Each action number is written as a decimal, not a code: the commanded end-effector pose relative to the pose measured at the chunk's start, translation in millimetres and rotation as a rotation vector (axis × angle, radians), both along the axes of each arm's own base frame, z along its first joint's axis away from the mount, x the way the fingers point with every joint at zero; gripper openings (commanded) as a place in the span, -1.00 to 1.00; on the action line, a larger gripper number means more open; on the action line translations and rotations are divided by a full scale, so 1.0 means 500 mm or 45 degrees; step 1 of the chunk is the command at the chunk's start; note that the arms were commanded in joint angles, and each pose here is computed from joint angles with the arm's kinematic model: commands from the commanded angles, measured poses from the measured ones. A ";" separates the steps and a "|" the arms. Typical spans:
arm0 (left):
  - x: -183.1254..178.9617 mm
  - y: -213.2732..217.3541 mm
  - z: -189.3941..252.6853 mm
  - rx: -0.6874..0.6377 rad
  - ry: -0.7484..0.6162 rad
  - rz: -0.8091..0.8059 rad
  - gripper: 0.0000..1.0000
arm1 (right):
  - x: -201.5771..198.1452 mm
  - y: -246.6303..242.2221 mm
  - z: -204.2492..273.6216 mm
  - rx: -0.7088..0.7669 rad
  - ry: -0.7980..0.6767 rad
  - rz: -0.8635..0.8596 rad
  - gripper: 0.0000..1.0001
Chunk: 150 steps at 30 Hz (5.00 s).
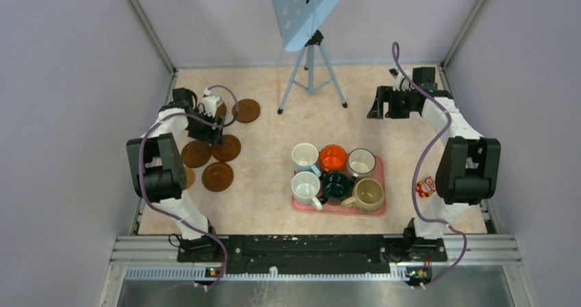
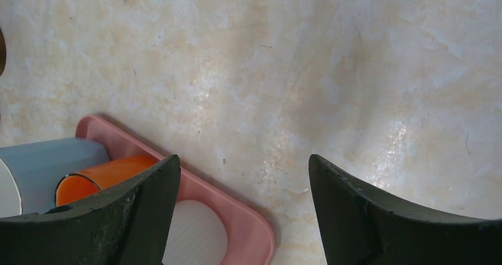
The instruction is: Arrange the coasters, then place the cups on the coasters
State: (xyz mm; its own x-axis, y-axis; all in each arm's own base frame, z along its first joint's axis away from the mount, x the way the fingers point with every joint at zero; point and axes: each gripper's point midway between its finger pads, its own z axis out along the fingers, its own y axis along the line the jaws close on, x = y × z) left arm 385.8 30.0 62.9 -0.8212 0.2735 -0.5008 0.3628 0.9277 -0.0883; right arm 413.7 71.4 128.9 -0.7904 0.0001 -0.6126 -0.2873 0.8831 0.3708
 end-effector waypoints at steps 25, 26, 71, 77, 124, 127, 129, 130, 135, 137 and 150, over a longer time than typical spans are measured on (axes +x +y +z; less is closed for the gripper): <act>-0.014 -0.089 -0.077 0.110 -0.018 -0.323 0.15 | 0.004 -0.031 0.086 -0.158 -0.226 0.058 0.63; -0.011 -0.099 -0.078 0.111 -0.022 -0.330 0.13 | 0.004 -0.029 0.085 -0.154 -0.222 0.064 0.63; -0.020 0.128 0.032 0.062 -0.024 0.079 0.60 | 0.007 -0.013 0.071 -0.087 -0.146 0.077 0.64; -0.062 0.221 -0.010 0.131 0.023 0.149 0.64 | 0.001 -0.008 0.061 -0.065 -0.123 0.092 0.64; 0.055 0.167 -0.085 0.278 -0.002 0.105 0.18 | -0.006 -0.015 0.052 -0.088 -0.094 0.071 0.64; 0.053 0.165 -0.080 0.272 0.001 0.103 0.21 | -0.005 -0.015 0.052 -0.085 -0.096 0.069 0.64; 0.055 0.157 -0.067 0.247 -0.010 0.095 0.27 | -0.004 -0.014 0.054 -0.081 -0.099 0.071 0.64; 0.058 0.152 -0.054 0.230 -0.019 0.093 0.33 | -0.003 -0.014 0.055 -0.081 -0.100 0.070 0.64; 0.073 0.121 0.053 0.140 -0.135 0.056 0.58 | -0.003 -0.014 0.058 -0.085 -0.103 0.076 0.64; 0.063 0.109 0.081 0.120 -0.152 0.027 0.62 | -0.002 -0.014 0.060 -0.085 -0.105 0.078 0.64; -0.146 0.031 0.028 0.048 0.048 -0.366 0.63 | -0.008 -0.009 0.062 -0.077 -0.090 0.104 0.64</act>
State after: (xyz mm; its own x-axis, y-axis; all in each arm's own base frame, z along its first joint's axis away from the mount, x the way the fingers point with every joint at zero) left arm 346.0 59.5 85.6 -0.7539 0.4407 -0.4872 0.5153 0.8567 -0.0224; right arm 400.0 65.6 143.9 -0.7742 -0.0905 -0.6264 -0.3505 0.8854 0.3053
